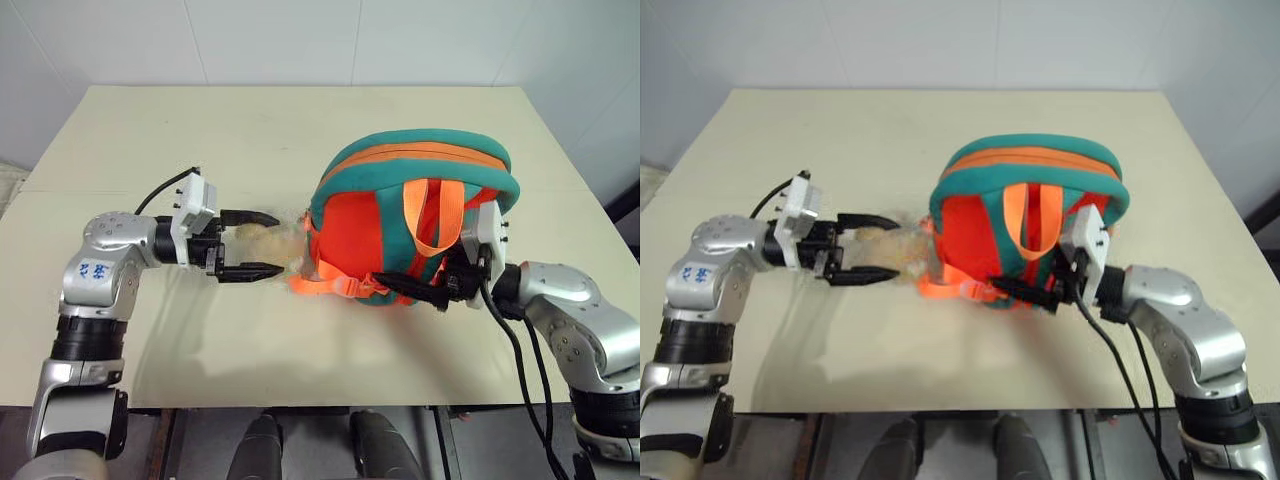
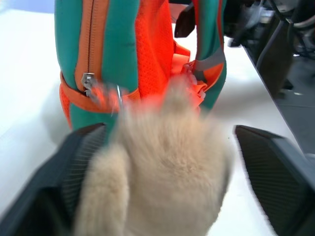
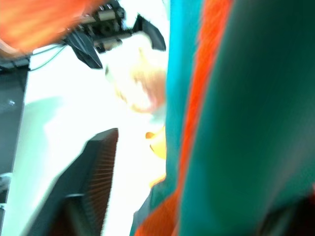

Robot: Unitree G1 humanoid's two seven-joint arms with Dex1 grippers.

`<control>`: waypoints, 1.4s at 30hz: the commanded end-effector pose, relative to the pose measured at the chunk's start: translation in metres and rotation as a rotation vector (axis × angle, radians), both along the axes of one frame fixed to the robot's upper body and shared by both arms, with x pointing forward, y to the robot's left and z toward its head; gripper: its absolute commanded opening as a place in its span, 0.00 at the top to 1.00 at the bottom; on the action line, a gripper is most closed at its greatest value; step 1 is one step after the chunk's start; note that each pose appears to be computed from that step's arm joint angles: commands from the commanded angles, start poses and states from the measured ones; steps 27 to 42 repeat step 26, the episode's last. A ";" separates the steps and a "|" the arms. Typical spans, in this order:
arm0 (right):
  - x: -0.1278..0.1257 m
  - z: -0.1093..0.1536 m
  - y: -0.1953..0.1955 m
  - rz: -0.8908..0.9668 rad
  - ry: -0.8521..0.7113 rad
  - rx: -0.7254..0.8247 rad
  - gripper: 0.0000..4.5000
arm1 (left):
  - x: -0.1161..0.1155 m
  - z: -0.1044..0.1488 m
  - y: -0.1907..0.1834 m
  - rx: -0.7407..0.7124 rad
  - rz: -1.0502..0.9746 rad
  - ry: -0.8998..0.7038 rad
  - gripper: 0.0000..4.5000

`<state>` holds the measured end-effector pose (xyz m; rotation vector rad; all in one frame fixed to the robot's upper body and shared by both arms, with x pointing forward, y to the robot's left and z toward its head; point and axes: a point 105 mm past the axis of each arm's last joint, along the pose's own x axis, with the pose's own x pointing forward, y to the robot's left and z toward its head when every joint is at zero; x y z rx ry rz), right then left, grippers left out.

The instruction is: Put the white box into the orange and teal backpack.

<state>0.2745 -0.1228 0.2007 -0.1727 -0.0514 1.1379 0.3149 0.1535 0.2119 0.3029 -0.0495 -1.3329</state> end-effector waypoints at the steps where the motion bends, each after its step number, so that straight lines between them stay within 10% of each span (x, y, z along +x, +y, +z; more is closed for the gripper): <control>1: -0.012 0.014 -0.014 -0.024 -0.047 -0.010 0.01 | -0.002 0.021 0.022 -0.018 0.086 -0.083 0.00; 16: -0.022 0.009 -0.125 -0.258 0.012 -0.266 0.01 | -0.020 0.001 0.085 0.129 0.218 -0.033 0.00; 42: -0.008 0.006 -0.127 -0.240 -0.027 -0.301 0.01 | -0.019 -0.002 0.084 0.118 0.214 -0.033 0.00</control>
